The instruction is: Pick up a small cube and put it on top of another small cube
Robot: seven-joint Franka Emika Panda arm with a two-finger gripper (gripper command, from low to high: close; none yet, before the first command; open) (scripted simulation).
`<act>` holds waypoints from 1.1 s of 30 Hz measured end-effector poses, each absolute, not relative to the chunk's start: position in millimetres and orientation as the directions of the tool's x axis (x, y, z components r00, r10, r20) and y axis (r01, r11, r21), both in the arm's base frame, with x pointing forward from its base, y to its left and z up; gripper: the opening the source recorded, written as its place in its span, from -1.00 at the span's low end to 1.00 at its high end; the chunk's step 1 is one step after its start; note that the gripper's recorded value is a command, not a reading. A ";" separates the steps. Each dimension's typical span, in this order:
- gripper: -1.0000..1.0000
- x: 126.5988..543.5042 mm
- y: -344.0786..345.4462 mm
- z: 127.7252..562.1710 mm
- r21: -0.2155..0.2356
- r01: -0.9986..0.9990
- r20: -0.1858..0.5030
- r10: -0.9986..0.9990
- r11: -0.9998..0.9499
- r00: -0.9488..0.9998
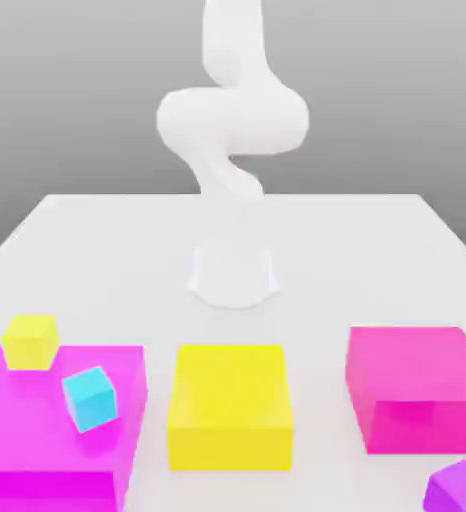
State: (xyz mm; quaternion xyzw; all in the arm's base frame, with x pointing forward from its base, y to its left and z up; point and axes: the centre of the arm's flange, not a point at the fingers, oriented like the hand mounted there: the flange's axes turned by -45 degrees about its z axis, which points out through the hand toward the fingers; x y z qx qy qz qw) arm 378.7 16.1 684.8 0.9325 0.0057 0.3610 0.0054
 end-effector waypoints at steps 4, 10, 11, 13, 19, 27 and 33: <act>0.00 427.1 44.5 635.9 0.049 0.045 0.595 0.065 -0.998 0.801; 0.00 482.2 89.3 552.8 0.085 0.116 0.471 0.143 -0.990 0.870; 0.00 489.4 97.1 537.7 0.088 0.130 0.449 0.156 -0.988 0.880; 0.00 502.1 112.8 506.8 0.094 0.158 0.406 0.182 -0.983 0.895; 0.00 523.8 165.8 408.5 0.091 0.255 0.272 0.270 -0.963 0.923; 0.00 519.4 224.7 272.0 0.045 0.361 0.094 0.364 -0.931 0.927; 0.00 501.4 256.2 173.9 0.001 0.412 0.004 0.412 -0.911 0.911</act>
